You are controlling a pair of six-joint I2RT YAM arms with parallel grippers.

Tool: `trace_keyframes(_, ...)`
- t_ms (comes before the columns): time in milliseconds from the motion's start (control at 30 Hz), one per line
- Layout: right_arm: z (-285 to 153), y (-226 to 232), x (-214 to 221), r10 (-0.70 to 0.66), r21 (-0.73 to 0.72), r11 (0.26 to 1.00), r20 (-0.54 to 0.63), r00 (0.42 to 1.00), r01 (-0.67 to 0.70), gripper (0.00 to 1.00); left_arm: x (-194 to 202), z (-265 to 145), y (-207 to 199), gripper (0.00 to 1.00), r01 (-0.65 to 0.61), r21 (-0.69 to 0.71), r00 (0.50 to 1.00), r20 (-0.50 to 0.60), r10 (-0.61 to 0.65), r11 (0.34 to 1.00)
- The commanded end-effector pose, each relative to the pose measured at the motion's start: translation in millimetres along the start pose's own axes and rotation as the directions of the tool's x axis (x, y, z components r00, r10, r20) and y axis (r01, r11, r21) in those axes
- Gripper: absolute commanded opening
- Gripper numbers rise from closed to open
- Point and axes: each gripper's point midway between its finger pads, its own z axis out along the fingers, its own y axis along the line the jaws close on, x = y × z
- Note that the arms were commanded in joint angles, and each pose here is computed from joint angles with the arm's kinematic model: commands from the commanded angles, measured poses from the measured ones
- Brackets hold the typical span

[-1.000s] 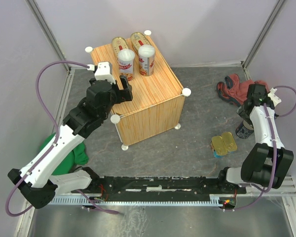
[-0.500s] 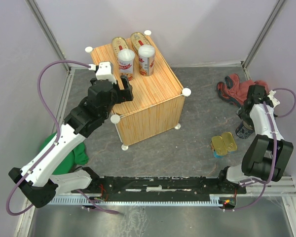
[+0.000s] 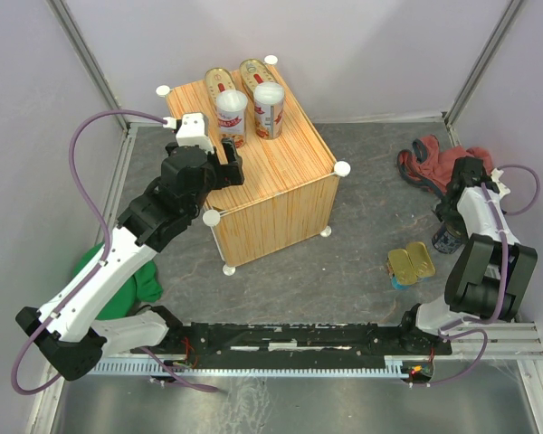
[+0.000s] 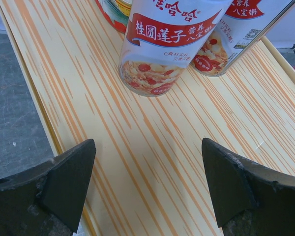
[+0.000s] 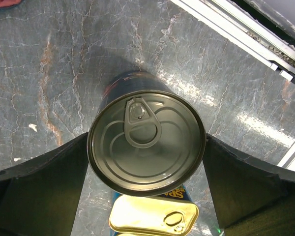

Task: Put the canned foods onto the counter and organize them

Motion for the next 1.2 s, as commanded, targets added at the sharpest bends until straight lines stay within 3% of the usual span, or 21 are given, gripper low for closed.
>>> trace_keyframes(0,0,5,-16,0.039,0.001,0.999,0.039,0.998,-0.04,0.99,-20,-5,-2,0.94,-0.008,0.01,0.998,0.057,0.008,1.0)
trace_keyframes(100,3,4,-16,0.041,0.01,0.999,0.038,0.998,-0.042,0.98,-21,-6,-1,0.94,-0.009,0.008,0.998,0.06,0.009,1.0)
trace_keyframes(233,5,5,-16,0.043,0.006,0.999,0.039,0.998,-0.044,0.86,-23,-9,1,0.94,-0.008,0.003,0.998,0.068,0.007,1.0)
trace_keyframes(400,6,6,-12,0.031,-0.015,0.999,0.036,0.999,-0.03,0.55,-24,-13,4,0.95,-0.002,-0.001,0.997,0.076,0.002,1.0)
trace_keyframes(700,-11,12,-16,0.014,-0.099,0.995,0.053,0.998,-0.009,0.22,-29,-18,9,0.95,0.018,-0.015,0.995,0.096,-0.016,1.0)
trace_keyframes(833,-23,15,-21,0.015,-0.137,0.991,0.08,0.997,-0.003,0.03,-36,-22,15,0.95,0.028,-0.038,0.994,0.11,-0.024,0.999)
trace_keyframes(1167,-59,25,-30,-0.033,-0.202,0.977,0.153,0.988,0.064,0.01,-50,-34,26,0.95,0.054,-0.081,0.989,0.145,-0.041,0.995)
